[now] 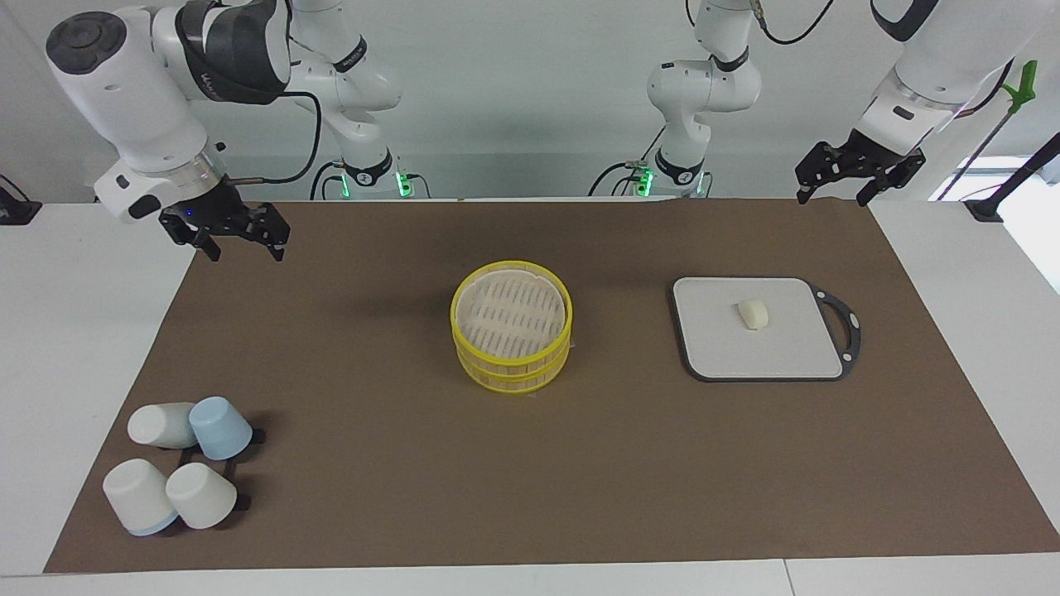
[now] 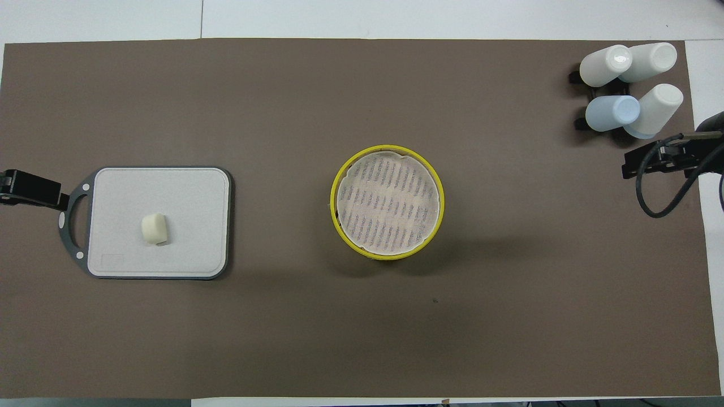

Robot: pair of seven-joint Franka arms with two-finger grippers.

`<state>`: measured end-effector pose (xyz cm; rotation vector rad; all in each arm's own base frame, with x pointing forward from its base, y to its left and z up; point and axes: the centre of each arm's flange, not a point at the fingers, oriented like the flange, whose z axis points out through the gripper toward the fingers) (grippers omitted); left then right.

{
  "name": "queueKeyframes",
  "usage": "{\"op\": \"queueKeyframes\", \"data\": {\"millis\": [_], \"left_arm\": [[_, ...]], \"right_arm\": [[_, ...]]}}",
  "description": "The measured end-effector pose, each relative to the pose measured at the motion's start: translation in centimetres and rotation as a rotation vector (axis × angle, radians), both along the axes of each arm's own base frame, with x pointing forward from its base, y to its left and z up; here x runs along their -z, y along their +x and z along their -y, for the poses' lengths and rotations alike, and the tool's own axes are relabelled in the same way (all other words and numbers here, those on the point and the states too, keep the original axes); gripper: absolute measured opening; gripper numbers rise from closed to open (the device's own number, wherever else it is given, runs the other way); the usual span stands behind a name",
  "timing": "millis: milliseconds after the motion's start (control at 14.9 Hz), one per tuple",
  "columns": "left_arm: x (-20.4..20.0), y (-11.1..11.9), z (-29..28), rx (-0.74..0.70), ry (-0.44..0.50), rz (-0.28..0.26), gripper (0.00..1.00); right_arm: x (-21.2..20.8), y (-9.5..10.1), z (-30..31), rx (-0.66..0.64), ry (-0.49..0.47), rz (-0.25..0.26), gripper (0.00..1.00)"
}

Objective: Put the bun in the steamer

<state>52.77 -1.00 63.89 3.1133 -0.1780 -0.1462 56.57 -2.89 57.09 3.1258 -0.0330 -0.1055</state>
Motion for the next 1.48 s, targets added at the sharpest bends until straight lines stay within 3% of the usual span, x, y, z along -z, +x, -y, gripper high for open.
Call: {"op": "queueKeyframes", "data": {"millis": [538, 740, 1211, 1480], "left_arm": [[0.0, 0.0, -0.1, -0.002, 0.000, 0.000, 1.00], [0.0, 0.0, -0.1, -0.002, 0.000, 0.000, 1.00], [2.2, -0.3, -0.6, -0.010, -0.004, 0.015, 1.00], [6.4, -2.0, -1.8, -0.031, -0.014, 0.031, 1.00]], "right_arm": [[0.0, 0.0, -0.4, -0.007, 0.000, 0.002, 1.00], [-0.1, 0.5, -2.4, -0.031, 0.004, 0.031, 1.00], [4.3, 1.3, -20.6, 0.018, 0.012, 0.078, 1.00], [6.4, -0.5, -31.7, 0.067, 0.026, 0.094, 1.00]]}}
